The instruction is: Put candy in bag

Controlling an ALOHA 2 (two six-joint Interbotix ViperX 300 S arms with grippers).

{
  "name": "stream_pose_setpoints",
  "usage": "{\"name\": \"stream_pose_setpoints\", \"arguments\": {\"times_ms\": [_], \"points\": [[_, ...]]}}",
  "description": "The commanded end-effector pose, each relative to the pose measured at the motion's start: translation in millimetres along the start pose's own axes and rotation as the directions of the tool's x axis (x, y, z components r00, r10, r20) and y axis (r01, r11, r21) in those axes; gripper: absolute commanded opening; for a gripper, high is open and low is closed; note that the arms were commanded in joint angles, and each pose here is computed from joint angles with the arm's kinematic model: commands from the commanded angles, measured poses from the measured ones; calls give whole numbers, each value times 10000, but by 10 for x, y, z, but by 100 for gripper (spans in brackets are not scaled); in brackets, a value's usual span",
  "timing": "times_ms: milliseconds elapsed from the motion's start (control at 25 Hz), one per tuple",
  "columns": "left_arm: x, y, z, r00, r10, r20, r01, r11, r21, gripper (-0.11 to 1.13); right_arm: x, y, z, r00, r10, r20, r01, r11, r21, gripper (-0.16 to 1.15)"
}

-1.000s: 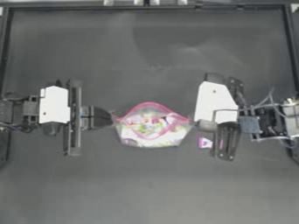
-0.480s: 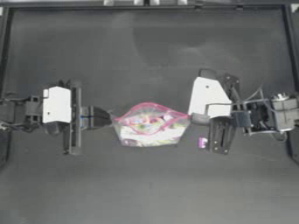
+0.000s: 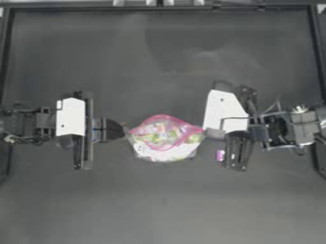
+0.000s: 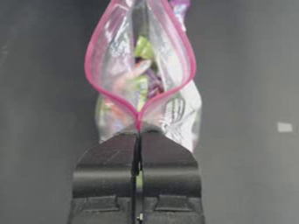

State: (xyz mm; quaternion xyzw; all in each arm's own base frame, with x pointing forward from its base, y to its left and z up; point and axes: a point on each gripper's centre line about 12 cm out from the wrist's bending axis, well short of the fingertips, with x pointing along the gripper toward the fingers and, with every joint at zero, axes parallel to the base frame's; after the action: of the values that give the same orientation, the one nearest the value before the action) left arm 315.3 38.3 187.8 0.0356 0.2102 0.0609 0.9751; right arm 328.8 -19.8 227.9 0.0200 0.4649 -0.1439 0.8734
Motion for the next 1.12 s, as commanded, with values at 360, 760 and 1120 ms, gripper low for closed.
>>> {"name": "stream_pose_setpoints", "arguments": {"times_ms": [360, 760, 1120], "points": [[126, -4, 8, 9995, 82, 296, -82, 10000, 11, 7, 41, -13, 5, 9997, 122, 211, -125, 9999, 120, 5], [223, -27, -89, 9998, 68, 174, -70, 9999, 83, 7, 188, -5, -70, 9994, 317, 150, -321, 9993, 213, 5], [315, -57, -178, 9997, 68, 219, -71, 9999, 141, 7, 276, -1, -122, 9995, 270, -143, -267, 9994, 201, 5]]}}
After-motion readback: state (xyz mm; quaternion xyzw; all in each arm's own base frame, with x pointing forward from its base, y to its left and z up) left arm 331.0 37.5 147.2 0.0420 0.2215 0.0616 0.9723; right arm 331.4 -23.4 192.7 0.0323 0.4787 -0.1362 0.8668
